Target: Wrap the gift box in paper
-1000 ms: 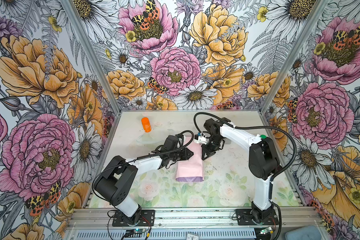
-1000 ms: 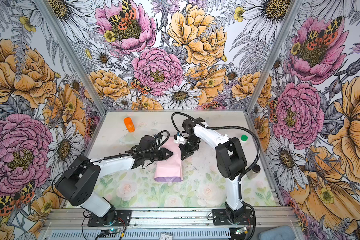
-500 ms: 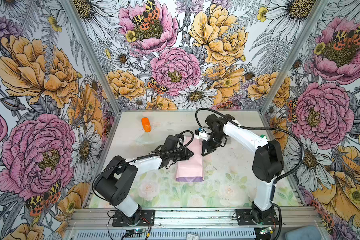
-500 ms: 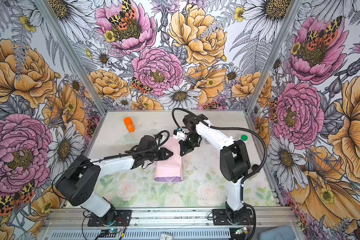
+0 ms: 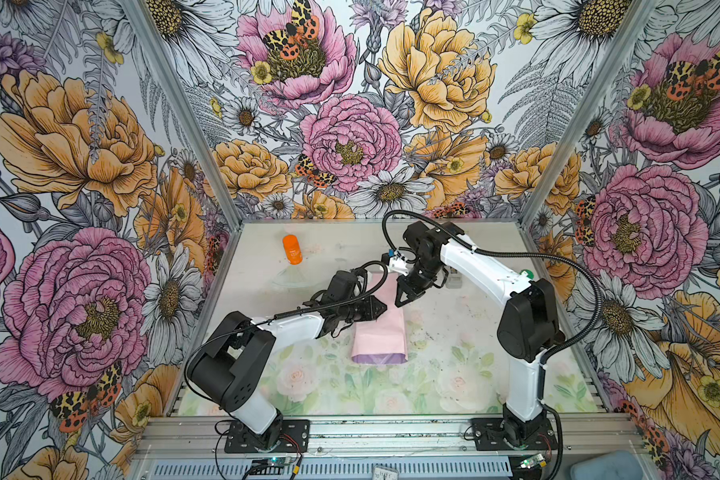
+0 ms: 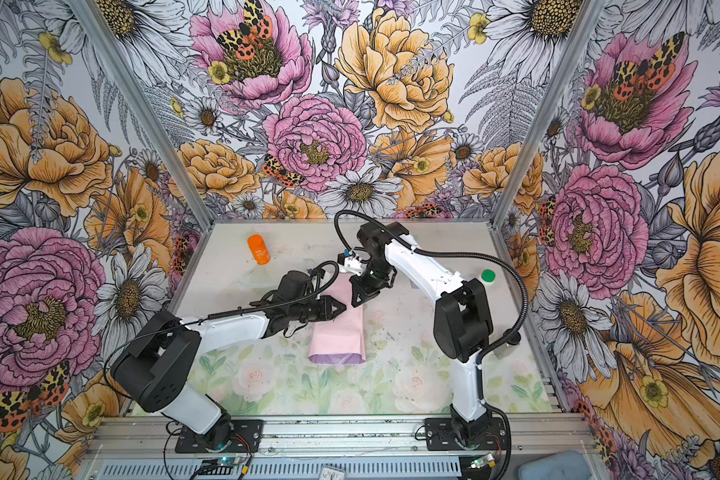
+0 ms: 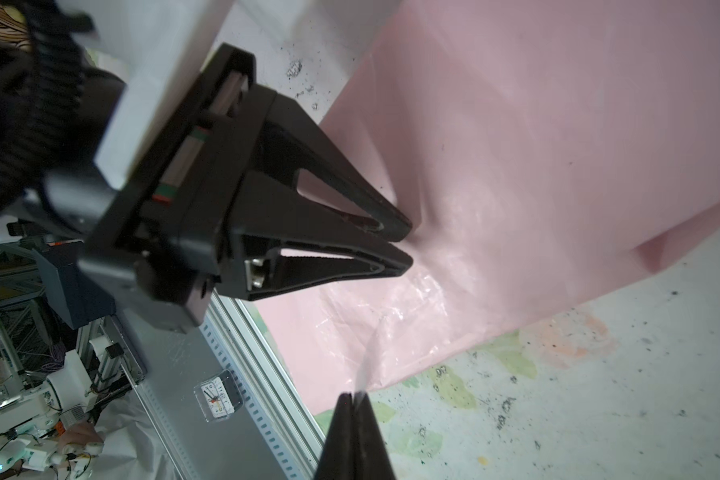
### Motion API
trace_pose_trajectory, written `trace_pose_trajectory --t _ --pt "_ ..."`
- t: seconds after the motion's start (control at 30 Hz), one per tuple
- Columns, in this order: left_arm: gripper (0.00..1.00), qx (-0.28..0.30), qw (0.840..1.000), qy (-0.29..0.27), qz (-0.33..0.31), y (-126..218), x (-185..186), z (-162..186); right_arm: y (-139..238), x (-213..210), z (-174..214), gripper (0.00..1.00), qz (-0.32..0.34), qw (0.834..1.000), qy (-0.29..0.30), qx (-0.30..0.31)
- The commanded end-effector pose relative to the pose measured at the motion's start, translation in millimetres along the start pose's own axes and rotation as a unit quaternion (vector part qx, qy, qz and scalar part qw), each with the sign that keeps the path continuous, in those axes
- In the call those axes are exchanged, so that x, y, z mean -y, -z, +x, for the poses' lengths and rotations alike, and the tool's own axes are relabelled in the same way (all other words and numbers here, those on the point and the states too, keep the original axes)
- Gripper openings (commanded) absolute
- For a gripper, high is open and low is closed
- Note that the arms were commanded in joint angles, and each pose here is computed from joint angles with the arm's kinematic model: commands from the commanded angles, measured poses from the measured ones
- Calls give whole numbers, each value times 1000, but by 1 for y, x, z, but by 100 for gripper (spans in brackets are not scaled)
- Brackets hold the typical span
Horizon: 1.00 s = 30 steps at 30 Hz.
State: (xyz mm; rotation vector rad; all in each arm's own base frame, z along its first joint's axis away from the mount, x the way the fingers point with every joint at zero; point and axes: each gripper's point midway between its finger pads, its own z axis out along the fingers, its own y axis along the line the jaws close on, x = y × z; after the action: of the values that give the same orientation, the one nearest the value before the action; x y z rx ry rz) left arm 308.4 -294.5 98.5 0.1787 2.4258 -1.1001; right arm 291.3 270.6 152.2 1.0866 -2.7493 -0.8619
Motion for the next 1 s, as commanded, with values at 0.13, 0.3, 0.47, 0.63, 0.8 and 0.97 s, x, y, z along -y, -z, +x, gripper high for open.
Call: trace_pose_trajectory --t 0.13,0.3,0.47,0.63,0.8,0.97 --pt "22 -24 999 12 -41 3 -21 15 -12 22 7 0 7 999 -19 -29" --pt "22 -24 999 13 -41 3 -21 15 -17 30 11 0 3 999 -34 -37" --pt "22 -24 999 13 -41 3 -21 14 -22 34 15 0 -3 998 -44 -46" --pt "22 -24 999 11 -41 3 -21 14 -27 38 17 0 -5 997 -52 -53" --pt "22 -24 999 12 -42 3 -21 15 -23 36 17 0 -4 997 -52 -51" --pt "22 -26 999 13 -42 3 -22 16 -5 28 14 0 10 999 -43 -30"
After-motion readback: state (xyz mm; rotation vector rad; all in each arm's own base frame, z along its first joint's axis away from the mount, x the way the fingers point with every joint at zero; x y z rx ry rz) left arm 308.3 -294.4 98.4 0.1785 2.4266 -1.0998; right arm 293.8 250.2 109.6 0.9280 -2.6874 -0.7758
